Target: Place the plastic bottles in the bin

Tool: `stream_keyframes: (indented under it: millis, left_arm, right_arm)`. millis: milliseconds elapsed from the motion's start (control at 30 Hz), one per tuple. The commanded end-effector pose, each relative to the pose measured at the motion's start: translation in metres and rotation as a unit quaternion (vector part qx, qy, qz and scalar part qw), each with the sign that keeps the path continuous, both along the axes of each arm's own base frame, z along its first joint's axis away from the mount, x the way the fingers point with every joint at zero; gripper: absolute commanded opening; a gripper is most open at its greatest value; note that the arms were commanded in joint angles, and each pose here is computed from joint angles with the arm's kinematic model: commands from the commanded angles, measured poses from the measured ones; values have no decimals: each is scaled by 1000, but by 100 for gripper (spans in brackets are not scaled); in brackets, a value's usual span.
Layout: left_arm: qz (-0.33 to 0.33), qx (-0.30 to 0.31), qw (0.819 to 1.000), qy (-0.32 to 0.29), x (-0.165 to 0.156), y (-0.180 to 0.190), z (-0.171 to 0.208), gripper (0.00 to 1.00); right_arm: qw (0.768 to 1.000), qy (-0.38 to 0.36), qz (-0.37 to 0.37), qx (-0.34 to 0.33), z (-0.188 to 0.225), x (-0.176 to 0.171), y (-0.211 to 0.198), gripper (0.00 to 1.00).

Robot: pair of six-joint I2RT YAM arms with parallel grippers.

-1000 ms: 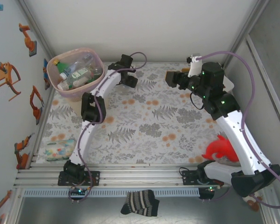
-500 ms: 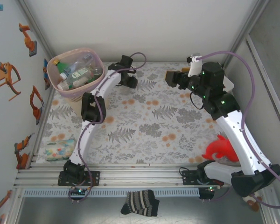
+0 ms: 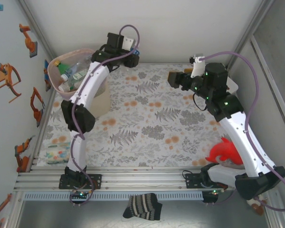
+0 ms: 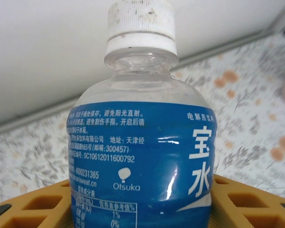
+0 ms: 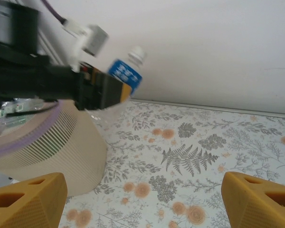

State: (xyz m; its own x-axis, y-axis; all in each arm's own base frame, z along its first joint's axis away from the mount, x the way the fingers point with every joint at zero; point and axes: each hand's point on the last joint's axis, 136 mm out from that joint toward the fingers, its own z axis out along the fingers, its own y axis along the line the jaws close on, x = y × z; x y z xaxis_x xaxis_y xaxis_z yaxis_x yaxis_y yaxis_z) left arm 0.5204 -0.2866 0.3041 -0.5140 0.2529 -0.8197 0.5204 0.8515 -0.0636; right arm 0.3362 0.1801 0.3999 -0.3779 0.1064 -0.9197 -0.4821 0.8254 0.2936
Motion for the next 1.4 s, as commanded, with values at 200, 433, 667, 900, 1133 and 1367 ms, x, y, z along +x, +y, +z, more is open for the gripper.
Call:
stream_keyframes:
  millis: [200, 433, 667, 900, 1133, 1367]
  left_arm:
    - [-20, -77, 985, -151, -29, 47, 122, 43]
    - [67, -131, 946, -290, -54, 159, 171, 42]
    - [173, -168, 915, -323, -67, 271, 166, 38]
    - [245, -155, 903, -317, -77, 338, 151, 36]
    - [269, -167, 904, -288, -70, 370, 115, 34]
    - [246, -183, 916, -260, -55, 369, 81, 34]
  right_arm:
    - [999, -17, 23, 28, 18, 6, 11, 83]
    - [999, -15, 28, 33, 17, 8, 14, 83]
    - [998, -7, 40, 48, 15, 12, 21, 83]
    - [998, -5, 38, 50, 15, 11, 20, 83]
    - [998, -1, 41, 53, 13, 12, 22, 83]
    - [998, -1, 38, 50, 12, 12, 20, 83]
